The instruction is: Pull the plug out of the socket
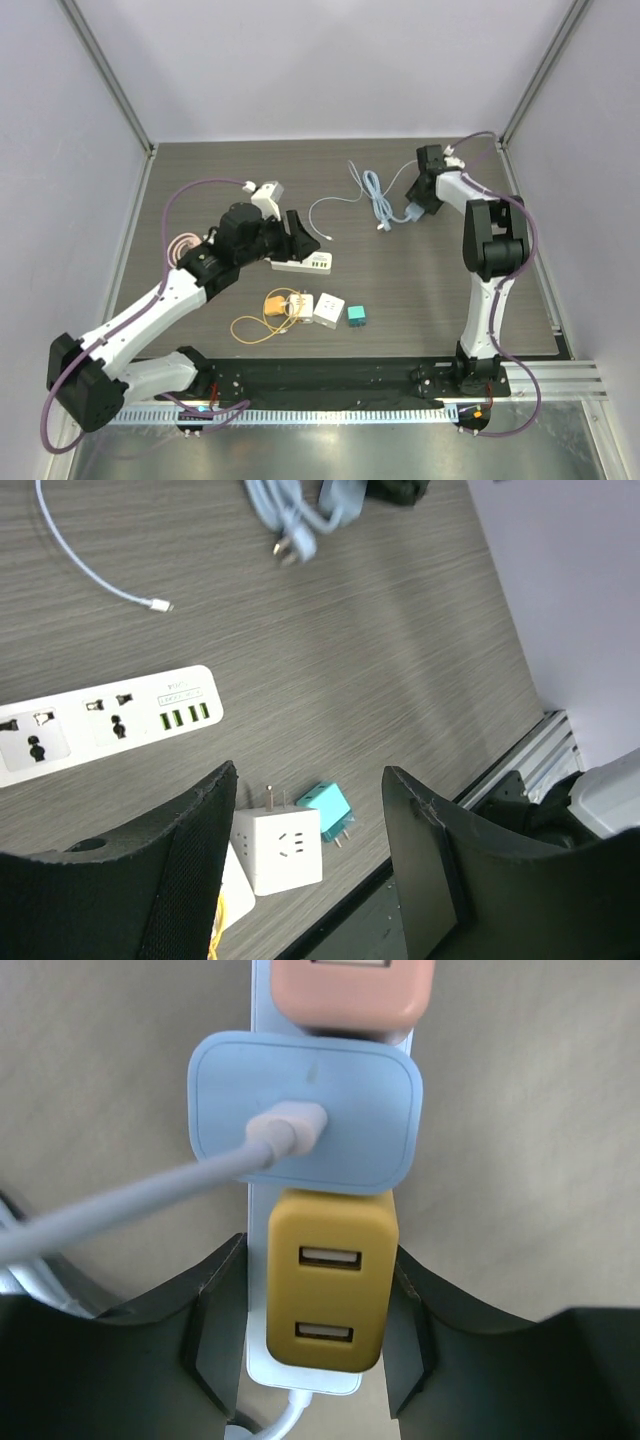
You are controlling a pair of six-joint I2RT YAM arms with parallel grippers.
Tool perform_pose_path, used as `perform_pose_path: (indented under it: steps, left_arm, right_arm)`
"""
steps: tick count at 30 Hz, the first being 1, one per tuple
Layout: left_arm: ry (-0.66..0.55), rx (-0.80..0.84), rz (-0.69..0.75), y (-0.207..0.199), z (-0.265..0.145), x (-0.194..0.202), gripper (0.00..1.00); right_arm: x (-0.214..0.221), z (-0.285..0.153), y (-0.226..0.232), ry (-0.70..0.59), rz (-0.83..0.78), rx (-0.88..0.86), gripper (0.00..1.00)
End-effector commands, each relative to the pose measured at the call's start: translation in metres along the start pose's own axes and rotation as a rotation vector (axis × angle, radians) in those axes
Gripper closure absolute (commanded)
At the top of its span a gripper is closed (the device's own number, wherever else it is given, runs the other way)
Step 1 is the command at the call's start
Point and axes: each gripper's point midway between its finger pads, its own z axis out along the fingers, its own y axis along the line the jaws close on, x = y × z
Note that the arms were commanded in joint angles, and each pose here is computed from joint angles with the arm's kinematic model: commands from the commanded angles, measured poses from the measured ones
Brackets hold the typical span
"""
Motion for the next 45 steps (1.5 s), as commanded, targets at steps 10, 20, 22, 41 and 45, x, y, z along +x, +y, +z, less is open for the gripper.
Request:
perform_pose_path:
  steps: [10,20,22,41,45]
  left_arm:
    - [-0.066,0.088,-0.072,-0.013,-0.031,0.003,0.42]
    - [-0.04,0.111,-0.039,-0.016,-0.025,0.006,0.41]
    - [0.009,0.11,-0.036,-0.015,-0.015,0.013,0.4]
    - [0.208,0.079,0.176,-0.048,0.115,0.035,0.46]
    - [0.225,0.019,0.348,-0.052,0.151,0.046,0.4]
  right_arm:
    - [0.125,-0.093,0.003,0.01,0.438,-0.104,0.94]
    - [0.158,-0.142,0.073,0.039,0.458,-0.287,0.43]
    - [0.155,-0.149,0.081,0.04,0.422,-0.333,0.35]
    - [0.091,-0.159,-0.019,-0.027,-0.289,-0.479,0.0]
    - [0.08,-0.163,-0.015,-0.037,-0.27,-0.531,0.0]
